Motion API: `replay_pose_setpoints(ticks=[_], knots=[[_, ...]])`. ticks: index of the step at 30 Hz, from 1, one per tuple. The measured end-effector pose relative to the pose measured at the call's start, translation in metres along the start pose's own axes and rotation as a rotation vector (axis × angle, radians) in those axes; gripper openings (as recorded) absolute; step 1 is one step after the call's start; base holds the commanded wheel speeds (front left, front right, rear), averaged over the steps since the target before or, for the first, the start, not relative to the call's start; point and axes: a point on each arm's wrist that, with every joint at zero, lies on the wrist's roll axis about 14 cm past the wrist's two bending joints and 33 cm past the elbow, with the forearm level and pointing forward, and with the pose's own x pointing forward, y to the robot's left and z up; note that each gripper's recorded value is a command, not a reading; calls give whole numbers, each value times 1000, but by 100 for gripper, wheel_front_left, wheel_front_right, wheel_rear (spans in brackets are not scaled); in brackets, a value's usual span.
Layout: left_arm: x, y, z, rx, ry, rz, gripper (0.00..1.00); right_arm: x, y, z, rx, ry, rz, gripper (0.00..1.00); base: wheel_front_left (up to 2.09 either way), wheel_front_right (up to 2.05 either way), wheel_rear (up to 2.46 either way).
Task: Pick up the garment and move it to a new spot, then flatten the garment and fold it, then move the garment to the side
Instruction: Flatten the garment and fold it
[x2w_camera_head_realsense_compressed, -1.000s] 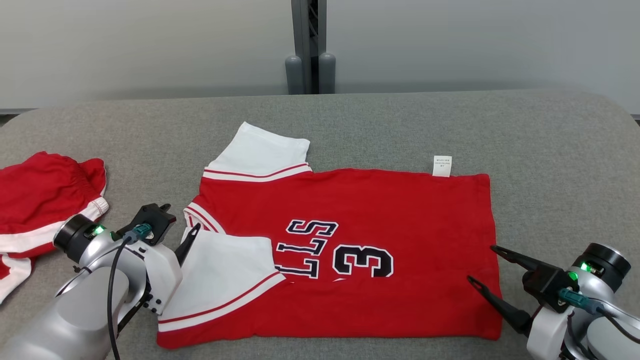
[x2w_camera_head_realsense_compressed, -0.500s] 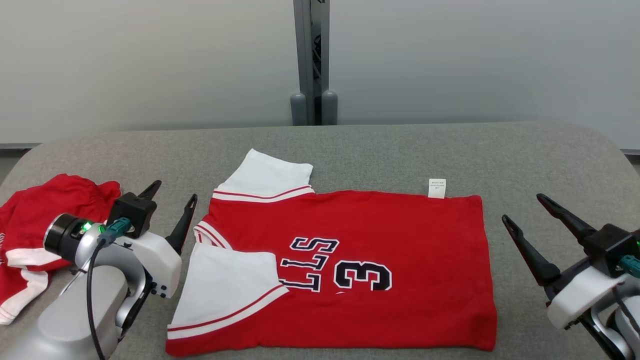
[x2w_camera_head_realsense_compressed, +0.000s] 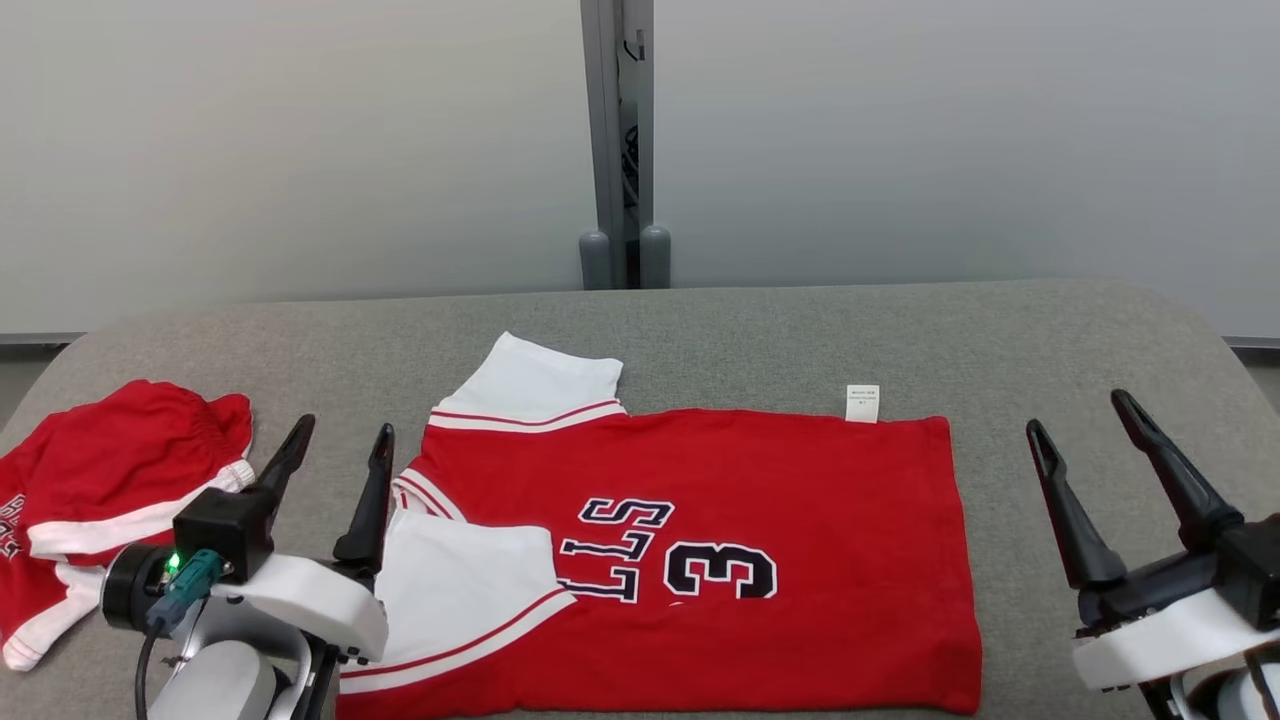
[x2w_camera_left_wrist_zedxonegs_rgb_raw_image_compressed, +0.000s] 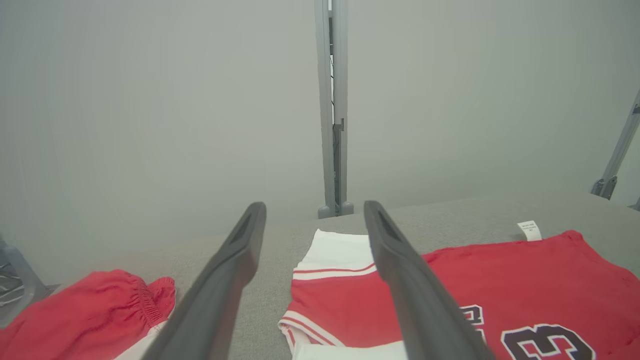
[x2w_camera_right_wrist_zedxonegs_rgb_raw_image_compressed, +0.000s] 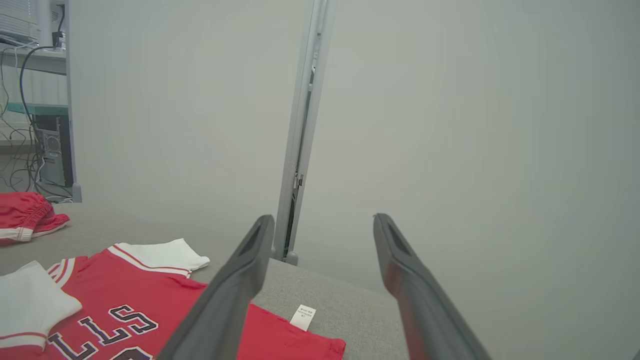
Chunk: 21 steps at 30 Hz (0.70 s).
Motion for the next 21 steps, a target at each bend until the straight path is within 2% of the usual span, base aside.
replay_pose_setpoints(ticks=[3,10,16,21], knots=[[-9,7,4,-22,-34,53,100,-9,3,-3,12,4,-29,100,0,0,0],[-30,0,4,-87,-81,93,100,-22,1,-4,57,0,-115,100,0,0,0],[-51,-10,-18,-102,-37,99,100,-31,0,-13,113,19,-177,100,0,0,0],[-59,-10,-32,-102,1,106,100,-32,5,-19,129,34,-176,100,0,0,0]])
